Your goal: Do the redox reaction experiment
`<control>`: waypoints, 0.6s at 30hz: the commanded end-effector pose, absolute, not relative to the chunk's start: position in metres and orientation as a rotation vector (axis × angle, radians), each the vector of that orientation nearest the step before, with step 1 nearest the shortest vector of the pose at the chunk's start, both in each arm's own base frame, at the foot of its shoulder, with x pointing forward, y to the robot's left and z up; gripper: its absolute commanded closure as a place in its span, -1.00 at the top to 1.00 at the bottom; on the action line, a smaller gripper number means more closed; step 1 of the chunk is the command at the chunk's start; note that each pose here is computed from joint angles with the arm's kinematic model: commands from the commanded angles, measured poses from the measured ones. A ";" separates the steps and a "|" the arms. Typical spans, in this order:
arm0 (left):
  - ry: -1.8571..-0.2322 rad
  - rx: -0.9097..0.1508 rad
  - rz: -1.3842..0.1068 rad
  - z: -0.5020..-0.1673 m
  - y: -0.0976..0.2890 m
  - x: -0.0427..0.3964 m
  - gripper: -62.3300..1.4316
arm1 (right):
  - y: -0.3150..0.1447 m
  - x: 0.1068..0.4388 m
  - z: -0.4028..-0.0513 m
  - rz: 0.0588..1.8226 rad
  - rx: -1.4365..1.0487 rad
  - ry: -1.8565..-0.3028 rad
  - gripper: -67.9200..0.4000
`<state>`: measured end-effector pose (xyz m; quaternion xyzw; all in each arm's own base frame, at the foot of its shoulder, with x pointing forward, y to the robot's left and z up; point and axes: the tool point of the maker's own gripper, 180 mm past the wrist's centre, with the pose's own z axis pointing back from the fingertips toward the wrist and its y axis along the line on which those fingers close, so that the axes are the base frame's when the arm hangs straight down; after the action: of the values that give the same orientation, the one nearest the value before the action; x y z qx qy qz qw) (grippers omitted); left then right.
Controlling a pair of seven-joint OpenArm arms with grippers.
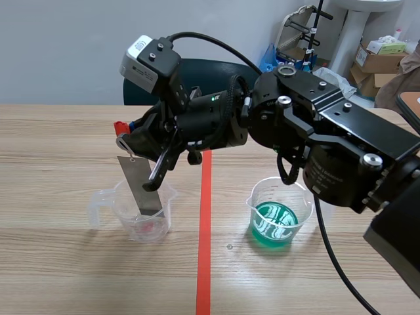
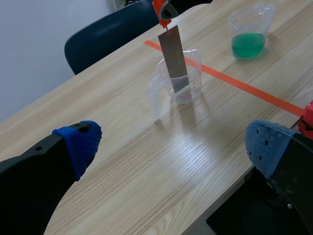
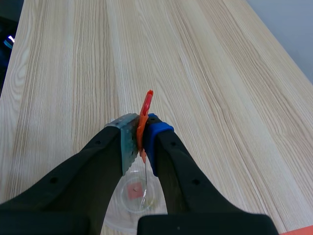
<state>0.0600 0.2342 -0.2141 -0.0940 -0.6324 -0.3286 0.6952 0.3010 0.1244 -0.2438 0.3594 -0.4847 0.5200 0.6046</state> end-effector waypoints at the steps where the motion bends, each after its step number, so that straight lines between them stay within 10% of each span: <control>1: -1.433 -0.221 -0.722 -0.210 0.232 0.061 1.00 | 0.131 0.301 -0.230 1.208 0.862 -1.160 -0.96; 18: -1.433 -0.221 -0.722 -0.210 0.232 0.061 1.00 | 0.129 0.303 -0.235 1.230 0.830 -1.153 -0.97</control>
<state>0.0600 0.2342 -0.2141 -0.0940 -0.6324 -0.3286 0.6952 0.3023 0.1228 -0.2481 0.3445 -0.4830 0.5307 0.6052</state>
